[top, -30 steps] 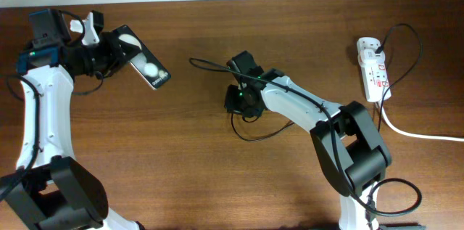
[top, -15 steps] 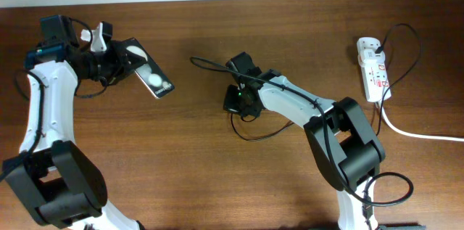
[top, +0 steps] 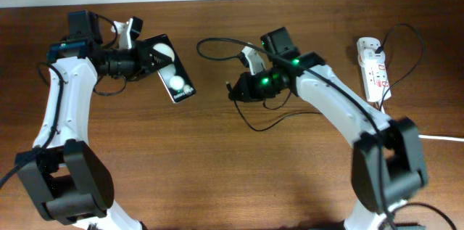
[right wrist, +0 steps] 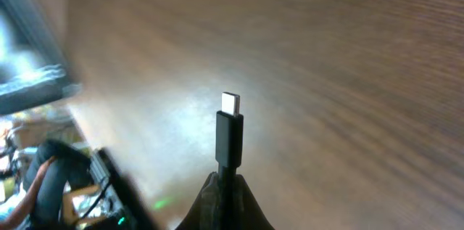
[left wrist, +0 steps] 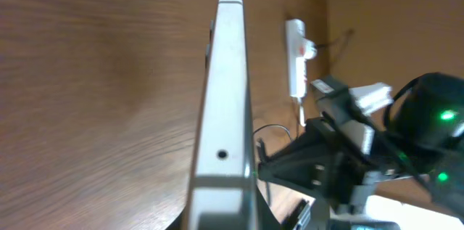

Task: Plug charger to phone and switch on socket
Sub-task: 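Lift the plug upright with the right gripper toward the phone's bottom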

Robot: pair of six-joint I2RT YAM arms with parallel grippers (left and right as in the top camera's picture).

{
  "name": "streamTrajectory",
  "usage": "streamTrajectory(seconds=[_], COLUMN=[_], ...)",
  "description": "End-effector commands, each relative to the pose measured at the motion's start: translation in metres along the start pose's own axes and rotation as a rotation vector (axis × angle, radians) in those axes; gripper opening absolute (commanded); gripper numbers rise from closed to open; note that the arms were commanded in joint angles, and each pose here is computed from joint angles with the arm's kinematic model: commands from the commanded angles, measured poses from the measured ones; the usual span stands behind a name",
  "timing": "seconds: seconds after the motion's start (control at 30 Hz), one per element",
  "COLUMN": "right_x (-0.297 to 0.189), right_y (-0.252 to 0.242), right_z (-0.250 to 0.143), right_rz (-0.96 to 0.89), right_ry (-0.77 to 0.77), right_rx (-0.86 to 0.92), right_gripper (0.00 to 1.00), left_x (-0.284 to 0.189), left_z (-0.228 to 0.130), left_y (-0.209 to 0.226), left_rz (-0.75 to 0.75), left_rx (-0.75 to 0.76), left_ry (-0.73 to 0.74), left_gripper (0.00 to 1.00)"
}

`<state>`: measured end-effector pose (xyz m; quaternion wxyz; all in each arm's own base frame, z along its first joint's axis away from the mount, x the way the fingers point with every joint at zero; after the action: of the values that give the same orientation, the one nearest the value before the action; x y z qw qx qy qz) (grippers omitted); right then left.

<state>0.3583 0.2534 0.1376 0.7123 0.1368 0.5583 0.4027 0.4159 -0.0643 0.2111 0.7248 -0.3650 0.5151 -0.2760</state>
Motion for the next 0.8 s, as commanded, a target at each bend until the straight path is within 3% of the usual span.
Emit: streamTrajectory(seconds=[0.0,0.13,0.23,0.37,0.63,0.77], right_x=[-0.045,-0.083,-0.104,-0.122,-0.09,-0.079], right_y=[0.051,0.083,0.098,0.087,0.07,0.08], right_z=[0.004,-0.004,-0.016,-0.043,-0.073,-0.073], right_rz=[0.075,0.078,0.079,0.06,0.148,0.136], right_ry=[-0.075,-0.125,-0.158,-0.205,-0.286,-0.289], right_rx=[-0.154,-0.211,-0.236,-0.187,-0.085,-0.139], right_gripper=[0.04,0.04,0.04,0.04,0.04,0.04], left_x=[-0.002,-0.004,0.002,0.01,0.008,0.007], left_z=[-0.004,-0.008,-0.013,-0.025,-0.042,-0.042], left_y=[-0.027,-0.045,-0.051,-0.075,-0.123,-0.123], left_rz=[-0.159,-0.277,-0.286,-0.395,-0.671,-0.676], left_rx=[0.093,0.176,0.186,0.255,0.379,0.377], left_ry=[0.022,0.031,0.051,0.093,0.137,0.138], left_gripper=[0.0,0.0,0.0,0.0,0.0,0.0])
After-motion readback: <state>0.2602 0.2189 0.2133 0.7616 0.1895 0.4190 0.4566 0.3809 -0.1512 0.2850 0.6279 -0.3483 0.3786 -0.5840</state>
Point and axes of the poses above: each gripper's point midway between its finger pads, its own x axis out along the fingers, its own y axis along the line the jaws close on, z = x × y, the point moved 2 cm from there along -x, back along the fingers, and after that the axes turned 6 degrees about -x, right-handed, at the moved point
